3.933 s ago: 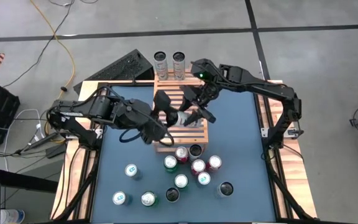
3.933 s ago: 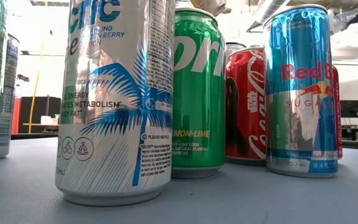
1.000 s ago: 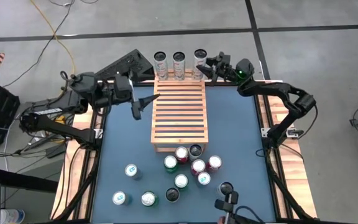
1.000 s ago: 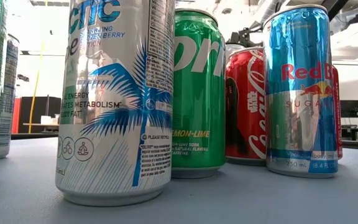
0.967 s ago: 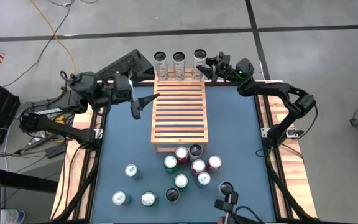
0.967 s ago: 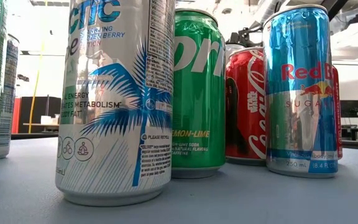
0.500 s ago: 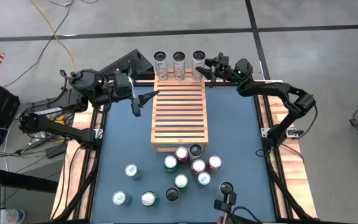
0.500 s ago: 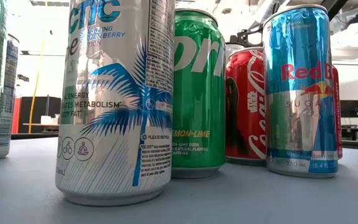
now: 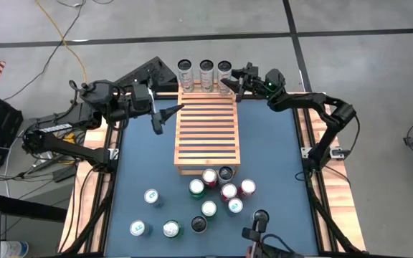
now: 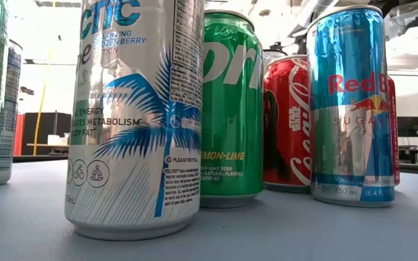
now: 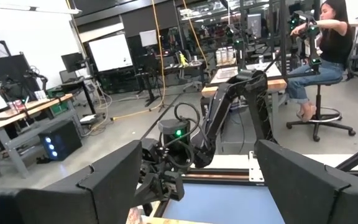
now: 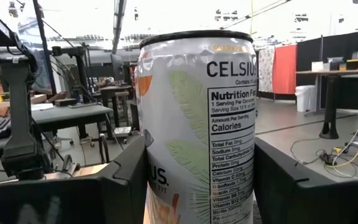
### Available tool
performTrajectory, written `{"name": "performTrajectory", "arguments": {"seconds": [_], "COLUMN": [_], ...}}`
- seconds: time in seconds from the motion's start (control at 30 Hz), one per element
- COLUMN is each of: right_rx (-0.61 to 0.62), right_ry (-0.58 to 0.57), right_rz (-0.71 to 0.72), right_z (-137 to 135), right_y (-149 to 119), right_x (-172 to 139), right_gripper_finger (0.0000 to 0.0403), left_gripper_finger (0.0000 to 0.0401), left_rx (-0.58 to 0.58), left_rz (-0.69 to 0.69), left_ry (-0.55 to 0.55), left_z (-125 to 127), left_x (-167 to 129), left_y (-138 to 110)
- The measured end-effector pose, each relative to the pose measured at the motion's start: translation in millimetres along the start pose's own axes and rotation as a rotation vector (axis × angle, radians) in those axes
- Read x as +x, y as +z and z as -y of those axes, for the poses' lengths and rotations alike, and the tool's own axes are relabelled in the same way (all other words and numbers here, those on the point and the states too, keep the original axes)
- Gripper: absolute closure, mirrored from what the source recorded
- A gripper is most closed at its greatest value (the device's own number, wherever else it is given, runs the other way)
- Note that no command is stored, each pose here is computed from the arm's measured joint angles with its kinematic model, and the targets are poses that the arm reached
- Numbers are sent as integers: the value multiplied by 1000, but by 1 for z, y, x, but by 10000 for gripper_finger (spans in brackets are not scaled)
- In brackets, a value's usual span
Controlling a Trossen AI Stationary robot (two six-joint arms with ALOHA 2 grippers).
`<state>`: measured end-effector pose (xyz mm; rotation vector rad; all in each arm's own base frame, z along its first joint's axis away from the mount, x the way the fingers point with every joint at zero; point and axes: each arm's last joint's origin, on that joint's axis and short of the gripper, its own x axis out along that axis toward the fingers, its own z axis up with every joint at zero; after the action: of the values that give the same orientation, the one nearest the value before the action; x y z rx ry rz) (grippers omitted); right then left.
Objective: Place canned beverage on shelf
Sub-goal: Put the white yellow soda can on the shelf aligned with the other white yellow soda cans
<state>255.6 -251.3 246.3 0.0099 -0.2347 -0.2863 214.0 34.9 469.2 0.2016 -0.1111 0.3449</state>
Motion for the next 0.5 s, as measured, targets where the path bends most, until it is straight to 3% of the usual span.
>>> {"name": "performTrajectory", "arguments": {"seconds": [0.27, 0.5], "right_rx": [7, 22], "right_ry": [-7, 4], "right_rz": [-10, -39], "right_z": [6, 7], "right_y": [0, -2], "right_x": [-4, -5], "right_gripper_finger": [189, 151], "left_gripper_finger": [97, 97], "left_rx": [3, 3], "left_rz": [-4, -5], "left_ry": [22, 30], "left_z": [-5, -8], "left_x": [1, 1], "left_y": [-1, -2]}}
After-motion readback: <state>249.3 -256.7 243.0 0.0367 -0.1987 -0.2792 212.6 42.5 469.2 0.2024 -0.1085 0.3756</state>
